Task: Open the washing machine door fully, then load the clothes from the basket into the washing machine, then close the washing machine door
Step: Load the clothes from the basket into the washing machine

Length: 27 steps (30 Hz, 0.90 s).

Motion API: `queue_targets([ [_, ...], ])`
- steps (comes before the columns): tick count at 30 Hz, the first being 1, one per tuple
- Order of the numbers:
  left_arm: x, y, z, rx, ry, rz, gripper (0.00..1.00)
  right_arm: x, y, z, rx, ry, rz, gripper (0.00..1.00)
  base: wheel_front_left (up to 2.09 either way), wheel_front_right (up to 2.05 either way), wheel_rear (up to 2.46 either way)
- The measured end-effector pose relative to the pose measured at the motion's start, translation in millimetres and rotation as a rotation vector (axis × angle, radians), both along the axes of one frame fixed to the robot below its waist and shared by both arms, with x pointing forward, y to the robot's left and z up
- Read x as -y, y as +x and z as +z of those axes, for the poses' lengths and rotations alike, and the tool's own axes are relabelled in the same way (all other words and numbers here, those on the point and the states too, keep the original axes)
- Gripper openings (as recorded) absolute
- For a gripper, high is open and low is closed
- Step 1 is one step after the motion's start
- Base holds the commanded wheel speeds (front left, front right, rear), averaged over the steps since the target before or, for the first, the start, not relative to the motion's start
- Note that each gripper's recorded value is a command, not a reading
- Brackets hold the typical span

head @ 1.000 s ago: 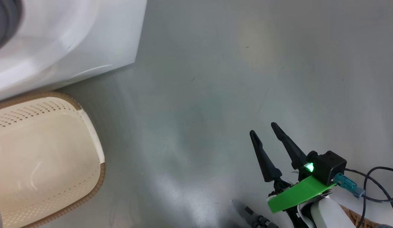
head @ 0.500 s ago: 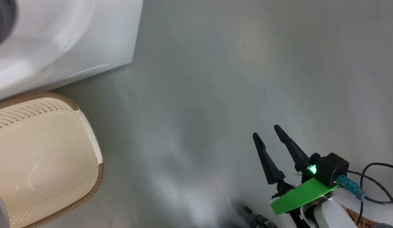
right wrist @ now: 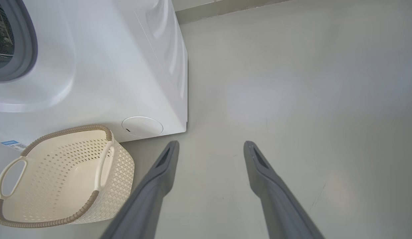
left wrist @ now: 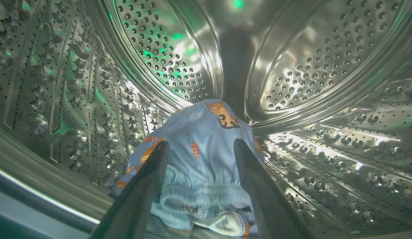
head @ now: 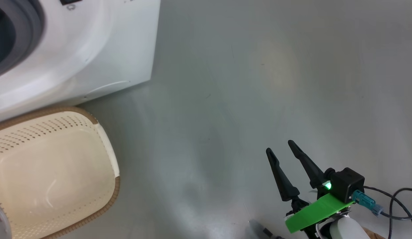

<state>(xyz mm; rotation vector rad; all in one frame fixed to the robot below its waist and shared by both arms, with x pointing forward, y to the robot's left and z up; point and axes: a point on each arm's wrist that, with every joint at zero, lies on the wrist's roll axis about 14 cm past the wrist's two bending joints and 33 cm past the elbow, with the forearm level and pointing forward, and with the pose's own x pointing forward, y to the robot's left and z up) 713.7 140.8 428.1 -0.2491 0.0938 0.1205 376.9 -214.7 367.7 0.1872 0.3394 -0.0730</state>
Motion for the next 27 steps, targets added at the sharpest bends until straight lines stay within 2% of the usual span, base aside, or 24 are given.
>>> queue_targets([
  [10, -2.0, -15.7, 34.5, 0.021, 0.006, 0.003, 1.0, -6.5, 4.0, 21.4, 0.068, 0.01, 0.022, 1.0, 0.0, 0.0, 0.0],
  [17, 3.2, -46.6, 27.5, -0.025, -0.032, -0.03, 1.0, -14.6, 6.3, 36.0, 0.114, 0.023, 0.044, 1.0, 0.0, 0.0, 0.0],
  [27, -1.6, -95.1, 23.7, -0.074, -0.021, -0.053, 1.0, -26.9, -0.2, 54.7, 0.166, 0.043, 0.075, 1.0, 0.0, 0.0, 0.0],
])
